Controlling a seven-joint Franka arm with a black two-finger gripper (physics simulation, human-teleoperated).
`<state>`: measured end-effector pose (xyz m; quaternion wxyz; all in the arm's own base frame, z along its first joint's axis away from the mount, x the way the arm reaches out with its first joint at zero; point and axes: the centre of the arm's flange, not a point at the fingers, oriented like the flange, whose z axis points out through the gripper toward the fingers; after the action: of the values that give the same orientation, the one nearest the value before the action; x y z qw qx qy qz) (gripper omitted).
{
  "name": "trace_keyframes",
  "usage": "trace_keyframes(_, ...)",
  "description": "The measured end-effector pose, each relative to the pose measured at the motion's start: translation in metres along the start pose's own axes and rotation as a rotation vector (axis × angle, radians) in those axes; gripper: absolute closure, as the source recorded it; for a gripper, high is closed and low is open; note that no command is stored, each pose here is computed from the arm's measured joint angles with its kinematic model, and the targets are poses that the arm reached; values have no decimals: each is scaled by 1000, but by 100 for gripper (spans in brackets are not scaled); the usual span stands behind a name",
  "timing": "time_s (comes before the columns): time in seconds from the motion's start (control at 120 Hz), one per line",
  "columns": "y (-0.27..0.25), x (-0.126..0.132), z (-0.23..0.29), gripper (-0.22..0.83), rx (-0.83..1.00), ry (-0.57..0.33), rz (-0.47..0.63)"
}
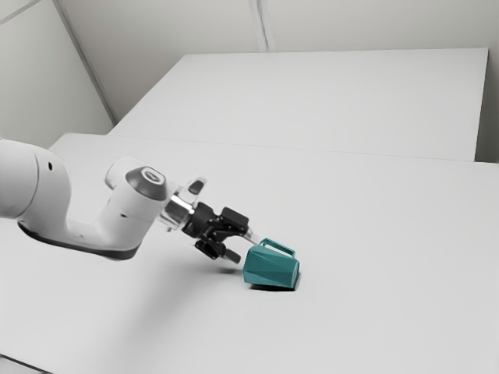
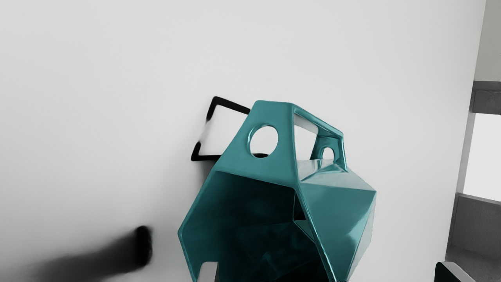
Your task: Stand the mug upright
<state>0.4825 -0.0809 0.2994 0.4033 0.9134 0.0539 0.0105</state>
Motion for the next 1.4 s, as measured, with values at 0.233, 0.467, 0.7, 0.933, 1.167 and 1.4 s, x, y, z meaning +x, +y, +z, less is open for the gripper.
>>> trace_keyframes(0.233,18,-9,26,0,-51,-41,86)
trace_keyframes(0.467,20,-7,26,48,-87,-19,116)
trace_keyframes(0.7,29,-11,35,71,-111,-21,151)
trace_keyframes(0.933,50,-8,20,76,-120,14,203)
trace_keyframes(1.167,101,5,-22,78,1,19,393)
trace_keyframes(1.4,159,37,-100,79,377,-53,638)
